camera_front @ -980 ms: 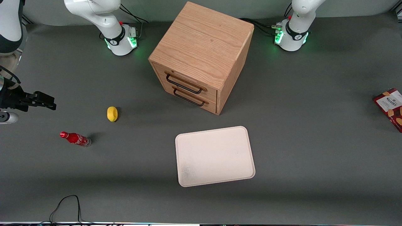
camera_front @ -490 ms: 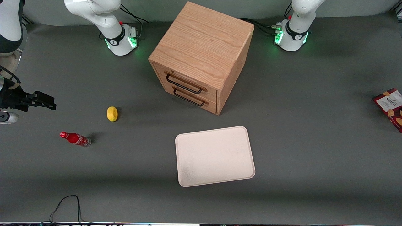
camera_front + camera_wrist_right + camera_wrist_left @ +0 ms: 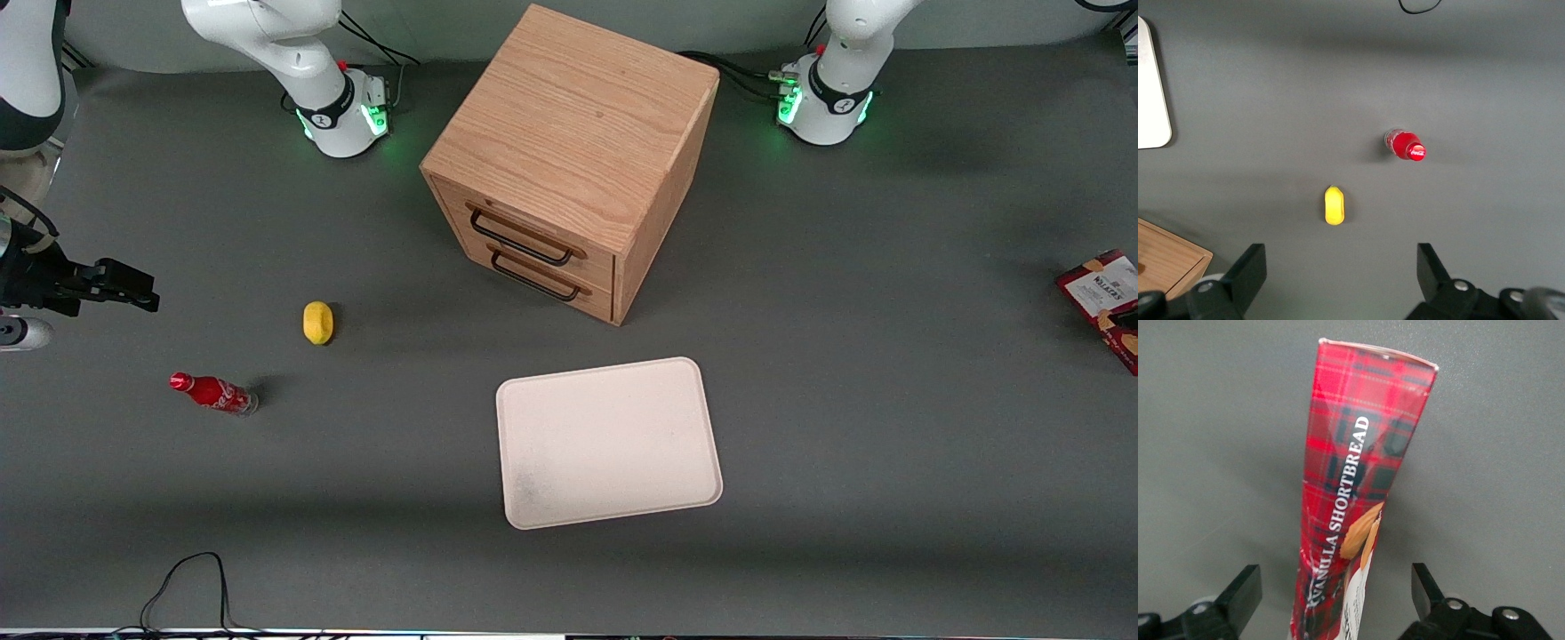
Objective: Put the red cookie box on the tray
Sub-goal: 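Close the left gripper on the cookie box and lift it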
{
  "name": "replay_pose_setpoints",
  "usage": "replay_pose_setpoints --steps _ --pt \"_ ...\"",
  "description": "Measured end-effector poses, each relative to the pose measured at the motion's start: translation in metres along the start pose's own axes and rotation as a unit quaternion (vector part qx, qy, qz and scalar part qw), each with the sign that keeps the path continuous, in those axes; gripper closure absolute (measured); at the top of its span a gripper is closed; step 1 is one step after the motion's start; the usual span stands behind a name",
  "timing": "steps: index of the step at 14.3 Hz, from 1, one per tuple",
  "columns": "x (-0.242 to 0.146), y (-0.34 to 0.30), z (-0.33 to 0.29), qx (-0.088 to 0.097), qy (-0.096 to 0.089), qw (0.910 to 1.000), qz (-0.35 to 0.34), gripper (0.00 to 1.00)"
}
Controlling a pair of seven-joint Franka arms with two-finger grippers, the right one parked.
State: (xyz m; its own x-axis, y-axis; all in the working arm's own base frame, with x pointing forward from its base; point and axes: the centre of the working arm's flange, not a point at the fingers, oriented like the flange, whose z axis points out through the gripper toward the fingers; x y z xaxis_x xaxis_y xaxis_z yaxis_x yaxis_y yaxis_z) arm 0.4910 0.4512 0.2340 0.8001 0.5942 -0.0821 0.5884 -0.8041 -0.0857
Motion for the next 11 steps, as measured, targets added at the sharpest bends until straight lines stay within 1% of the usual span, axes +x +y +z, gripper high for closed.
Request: replay_pose_setpoints --steps 1,3,4,5,7,8,11 --pt "0.0000 0.0002 0.0000 0.000 0.000 1.0000 0.000 0.00" --pt "0.0001 0.0002 -0.0001 0.000 0.000 1.0000 0.006 0.04" --pt "0.0003 0.0005 -0.0005 0.000 0.001 0.9999 0.016 0.13" --pt "0.0005 0.0010 -0.0009 0.000 0.002 0.9997 0.026 0.27" --pt "0.0006 0.0014 -0.0010 0.000 0.002 0.9992 0.040 0.48" --pt "0.0006 0.0013 -0.0010 0.000 0.002 0.9991 0.043 0.61" --pt "0.0006 0.0015 -0.0011 0.000 0.002 0.9989 0.047 0.89"
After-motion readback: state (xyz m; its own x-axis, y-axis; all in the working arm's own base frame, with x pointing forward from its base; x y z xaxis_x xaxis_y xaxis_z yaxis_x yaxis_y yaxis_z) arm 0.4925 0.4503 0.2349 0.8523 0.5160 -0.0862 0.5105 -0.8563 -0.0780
